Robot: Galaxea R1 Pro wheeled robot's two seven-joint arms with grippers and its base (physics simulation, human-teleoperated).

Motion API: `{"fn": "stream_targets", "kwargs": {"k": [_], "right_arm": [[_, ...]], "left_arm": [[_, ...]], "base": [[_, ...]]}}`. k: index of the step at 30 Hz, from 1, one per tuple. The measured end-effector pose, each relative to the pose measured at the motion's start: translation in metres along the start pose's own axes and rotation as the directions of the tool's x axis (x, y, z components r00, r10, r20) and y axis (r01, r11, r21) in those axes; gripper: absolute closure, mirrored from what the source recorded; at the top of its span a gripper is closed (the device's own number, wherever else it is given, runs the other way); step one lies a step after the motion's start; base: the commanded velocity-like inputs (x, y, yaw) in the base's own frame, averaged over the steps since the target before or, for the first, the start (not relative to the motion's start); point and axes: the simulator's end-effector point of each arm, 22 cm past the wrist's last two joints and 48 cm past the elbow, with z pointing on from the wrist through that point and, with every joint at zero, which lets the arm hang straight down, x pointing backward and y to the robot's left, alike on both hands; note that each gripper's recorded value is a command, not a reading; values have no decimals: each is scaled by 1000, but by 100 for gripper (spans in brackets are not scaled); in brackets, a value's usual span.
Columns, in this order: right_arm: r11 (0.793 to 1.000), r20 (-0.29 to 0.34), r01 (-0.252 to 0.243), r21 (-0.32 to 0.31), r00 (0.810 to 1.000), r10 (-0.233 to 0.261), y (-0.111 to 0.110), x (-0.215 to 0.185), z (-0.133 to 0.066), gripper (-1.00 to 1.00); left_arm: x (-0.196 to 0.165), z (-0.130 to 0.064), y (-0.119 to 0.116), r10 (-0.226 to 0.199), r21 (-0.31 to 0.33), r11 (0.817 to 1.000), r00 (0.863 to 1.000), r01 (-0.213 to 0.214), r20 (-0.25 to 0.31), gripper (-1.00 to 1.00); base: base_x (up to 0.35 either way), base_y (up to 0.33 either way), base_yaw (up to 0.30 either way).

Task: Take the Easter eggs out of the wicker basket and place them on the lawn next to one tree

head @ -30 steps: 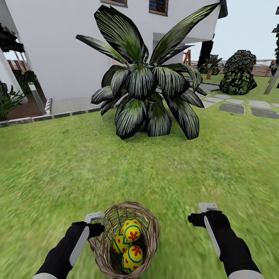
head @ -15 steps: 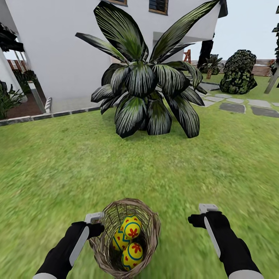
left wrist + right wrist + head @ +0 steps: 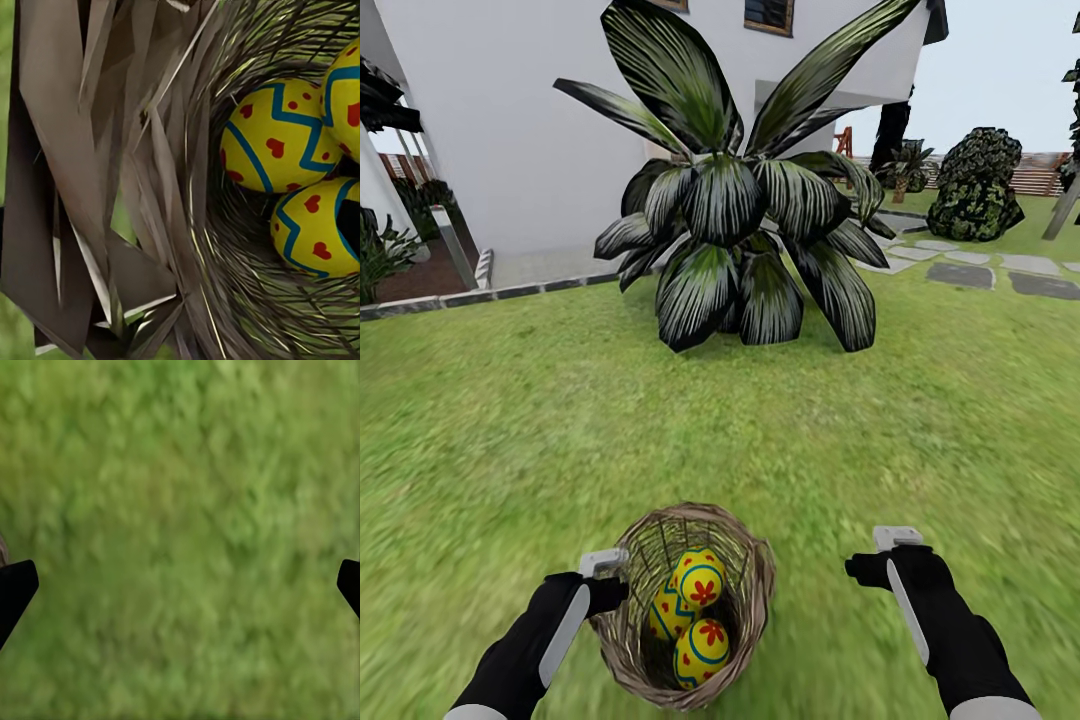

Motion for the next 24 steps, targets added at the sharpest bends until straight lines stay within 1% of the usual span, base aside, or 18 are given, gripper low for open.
{"fn": "stream_targets", "kwargs": {"k": [15, 16, 19, 21, 23, 24], "right_arm": [[1000, -4, 1, 1, 1000, -1, 0, 2, 1, -100], [1000, -8, 1, 1, 1000, -1, 0, 3, 2, -100], [1000, -22, 2, 1, 1000, -2, 0, 9, 5, -100], [1000, -26, 2, 1, 1000, -2, 0, 10, 5, -100], [1000, -27, 2, 1, 1000, -2, 0, 11, 6, -100], [1000, -27, 2, 1, 1000, -2, 0, 11, 6, -100]], "left_arm": [[-3, -1, 1, -1, -1, 1000, 1000, 1, 6, -100], [-3, -1, 1, -1, -1, 1000, 1000, 1, 6, 100], [-2, -1, 3, 6, -8, 1000, 1000, -6, 5, 100], [-3, -1, 0, -10, 7, 1000, 1000, 10, 6, 100], [-2, -1, -3, -17, 17, 1000, 1000, 17, 5, 100], [-2, -1, -1, -9, 9, 1000, 1000, 9, 5, 100]], "base": [[0, 0, 0], [0, 0, 0], [0, 0, 0], [0, 0, 0], [0, 0, 0], [0, 0, 0]]}}
